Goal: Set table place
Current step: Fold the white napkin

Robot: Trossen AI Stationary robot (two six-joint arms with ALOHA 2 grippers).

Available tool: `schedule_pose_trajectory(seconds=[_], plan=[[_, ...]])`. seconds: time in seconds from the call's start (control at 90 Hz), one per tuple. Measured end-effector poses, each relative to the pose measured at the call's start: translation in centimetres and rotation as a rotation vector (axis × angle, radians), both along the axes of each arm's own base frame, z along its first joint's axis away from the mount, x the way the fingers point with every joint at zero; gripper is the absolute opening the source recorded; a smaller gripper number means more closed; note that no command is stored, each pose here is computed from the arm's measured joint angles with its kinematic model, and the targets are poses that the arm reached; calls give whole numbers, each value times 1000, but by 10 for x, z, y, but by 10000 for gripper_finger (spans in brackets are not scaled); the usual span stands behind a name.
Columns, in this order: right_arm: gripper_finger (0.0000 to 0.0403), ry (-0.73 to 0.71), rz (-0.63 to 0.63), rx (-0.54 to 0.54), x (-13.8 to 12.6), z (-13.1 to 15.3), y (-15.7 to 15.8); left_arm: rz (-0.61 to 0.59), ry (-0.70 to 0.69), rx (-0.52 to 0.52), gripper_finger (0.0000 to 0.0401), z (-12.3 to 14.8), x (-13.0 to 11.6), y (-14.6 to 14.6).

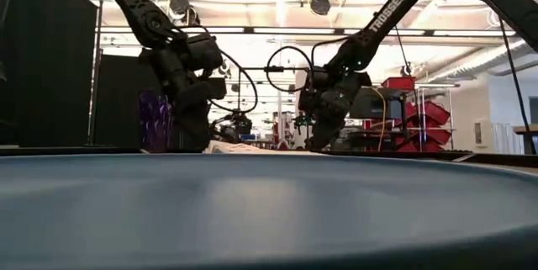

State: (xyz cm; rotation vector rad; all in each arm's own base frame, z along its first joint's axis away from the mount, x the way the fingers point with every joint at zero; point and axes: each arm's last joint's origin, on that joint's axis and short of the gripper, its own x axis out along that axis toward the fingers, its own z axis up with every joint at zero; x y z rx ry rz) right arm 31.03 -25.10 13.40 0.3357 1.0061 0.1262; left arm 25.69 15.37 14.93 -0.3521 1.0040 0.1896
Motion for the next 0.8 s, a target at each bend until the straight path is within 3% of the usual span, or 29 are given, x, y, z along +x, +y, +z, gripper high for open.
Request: schedule_pose_trajectory(seconds=[0.378, 0.8], plan=[[167, -19, -20, -73, 5, -5, -6, -10, 0, -18, 141, 0, 0, -1], [167, 24, -6, -46, 5, -5, 1, -15, 9, -19, 141, -1, -1, -1]])
